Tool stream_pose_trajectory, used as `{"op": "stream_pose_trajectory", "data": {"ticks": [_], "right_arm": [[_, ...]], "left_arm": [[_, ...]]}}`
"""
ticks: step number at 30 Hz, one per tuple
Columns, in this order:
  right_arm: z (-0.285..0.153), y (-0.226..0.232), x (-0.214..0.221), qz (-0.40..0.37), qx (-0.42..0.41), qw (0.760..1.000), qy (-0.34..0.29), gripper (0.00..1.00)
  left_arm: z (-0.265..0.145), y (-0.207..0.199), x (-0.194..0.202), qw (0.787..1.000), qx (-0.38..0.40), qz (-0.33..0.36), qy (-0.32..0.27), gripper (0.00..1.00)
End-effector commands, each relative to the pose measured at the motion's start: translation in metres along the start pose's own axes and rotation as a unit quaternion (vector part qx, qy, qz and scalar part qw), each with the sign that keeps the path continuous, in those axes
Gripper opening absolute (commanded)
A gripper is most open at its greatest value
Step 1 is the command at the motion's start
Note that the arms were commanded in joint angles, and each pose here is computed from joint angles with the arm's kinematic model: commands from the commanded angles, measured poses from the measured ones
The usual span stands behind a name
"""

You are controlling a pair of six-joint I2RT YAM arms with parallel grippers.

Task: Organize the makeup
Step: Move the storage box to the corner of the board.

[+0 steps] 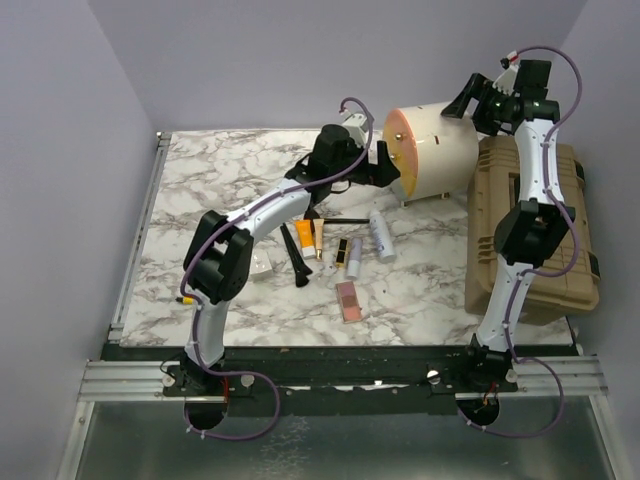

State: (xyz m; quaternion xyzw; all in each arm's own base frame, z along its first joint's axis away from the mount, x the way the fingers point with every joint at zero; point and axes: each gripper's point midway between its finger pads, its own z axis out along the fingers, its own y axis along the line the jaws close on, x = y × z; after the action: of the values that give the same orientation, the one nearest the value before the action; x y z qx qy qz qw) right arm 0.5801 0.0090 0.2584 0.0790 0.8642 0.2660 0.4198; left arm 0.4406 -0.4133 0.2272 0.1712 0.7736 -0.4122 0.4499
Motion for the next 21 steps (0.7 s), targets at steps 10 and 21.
{"op": "stream_pose_trajectory", "data": {"ticks": [10, 21], "right_arm": [[0.009, 0.027, 0.024, 0.014, -0.061, 0.997, 0.036, 1.0], [0.0, 0.031, 0.043, 0.02, -0.043, 0.997, 0.066, 1.0]], "left_arm": [[0.042, -0.014, -0.023, 0.995, 0.084, 0.025, -0.043, 0.96], [0.053, -0.025, -0.027, 0.992, 0.121, 0.006, -0.039, 0.96]]}}
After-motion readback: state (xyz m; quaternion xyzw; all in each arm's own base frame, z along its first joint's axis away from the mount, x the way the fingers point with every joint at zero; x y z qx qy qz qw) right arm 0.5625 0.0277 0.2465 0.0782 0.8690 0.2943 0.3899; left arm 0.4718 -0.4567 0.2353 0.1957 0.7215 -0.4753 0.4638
